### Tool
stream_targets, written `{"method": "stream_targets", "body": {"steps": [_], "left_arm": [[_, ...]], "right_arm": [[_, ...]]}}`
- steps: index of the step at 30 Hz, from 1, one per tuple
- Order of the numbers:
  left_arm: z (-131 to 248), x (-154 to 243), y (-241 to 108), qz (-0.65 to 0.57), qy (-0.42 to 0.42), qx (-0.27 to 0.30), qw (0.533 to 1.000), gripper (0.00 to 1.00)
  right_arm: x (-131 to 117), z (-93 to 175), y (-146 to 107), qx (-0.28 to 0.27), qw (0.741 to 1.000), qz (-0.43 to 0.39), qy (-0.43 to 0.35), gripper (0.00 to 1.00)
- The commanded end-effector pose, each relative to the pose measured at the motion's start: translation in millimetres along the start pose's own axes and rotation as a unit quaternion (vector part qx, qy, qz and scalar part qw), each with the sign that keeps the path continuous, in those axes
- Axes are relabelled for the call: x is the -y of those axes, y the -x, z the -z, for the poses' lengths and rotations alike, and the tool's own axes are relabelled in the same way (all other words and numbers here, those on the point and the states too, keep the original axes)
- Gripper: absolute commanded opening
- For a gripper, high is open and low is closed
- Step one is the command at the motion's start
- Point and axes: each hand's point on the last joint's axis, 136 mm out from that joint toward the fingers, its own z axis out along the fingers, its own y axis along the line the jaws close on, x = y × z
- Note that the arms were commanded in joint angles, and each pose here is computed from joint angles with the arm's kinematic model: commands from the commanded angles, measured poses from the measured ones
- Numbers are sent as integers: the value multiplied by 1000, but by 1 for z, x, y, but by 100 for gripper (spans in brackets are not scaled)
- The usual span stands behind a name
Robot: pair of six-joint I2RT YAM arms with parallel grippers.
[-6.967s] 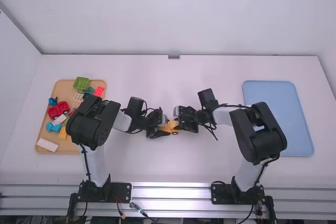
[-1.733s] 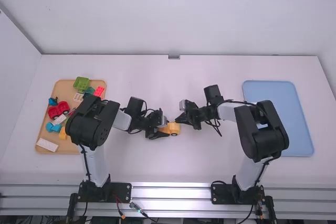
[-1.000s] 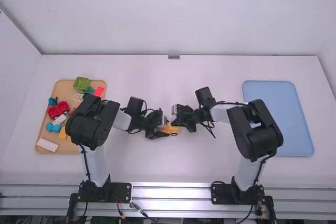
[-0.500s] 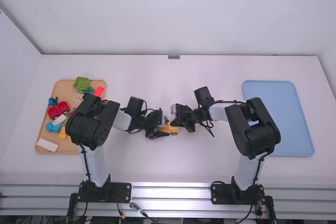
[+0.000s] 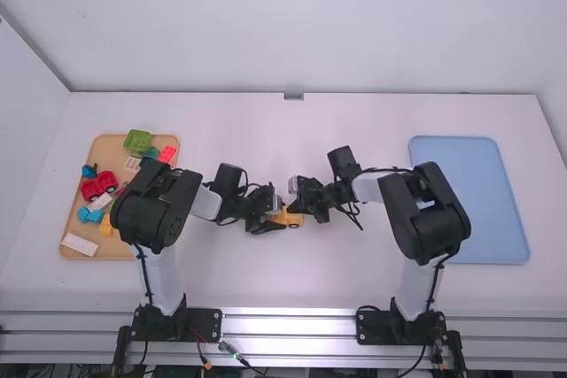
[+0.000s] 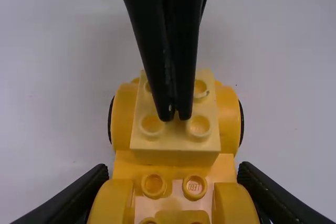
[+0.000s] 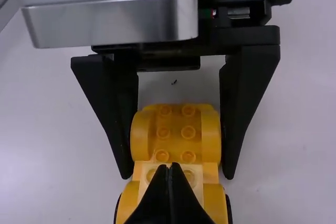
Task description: Assemble lego blocks to make yellow taxi
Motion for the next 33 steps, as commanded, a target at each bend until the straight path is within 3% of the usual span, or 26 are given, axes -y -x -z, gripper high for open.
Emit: {"method": "stream_targets", "body": {"steps": [1,7,10,13,16,20,21,24,33], "left_arm": [[-4,14,-13,27,-13,-17,999,63],[-4,14,-13,27,-13,-17,999,65],[-4,14,-13,27,-14,-17,999,67],[-4,14,-13,27,-14,-17,999,68],[-4,13,-12,25,-13,-16,999,68],[-4,13,-12,25,-13,-15,1000,69],[-4,13,-11,24,-12,-15,1000,70],[-4,11,-10,29,-8,-13,999,75],[-4,5,-9,17,3,-11,1000,79]], "right_arm": [[-3,-8,-65,-122,992,-40,-17,0],[11,4,-28,-84,996,-33,-15,0],[16,23,8,-50,999,-11,-7,8],[13,46,34,-33,999,25,-4,24],[14,64,52,-23,998,50,-19,27],[18,73,54,-30,998,52,-35,31],[18,74,53,-32,998,46,-37,38],[26,81,42,-57,997,6,-59,99],[71,100,17,-113,965,-153,-182,99]]}}
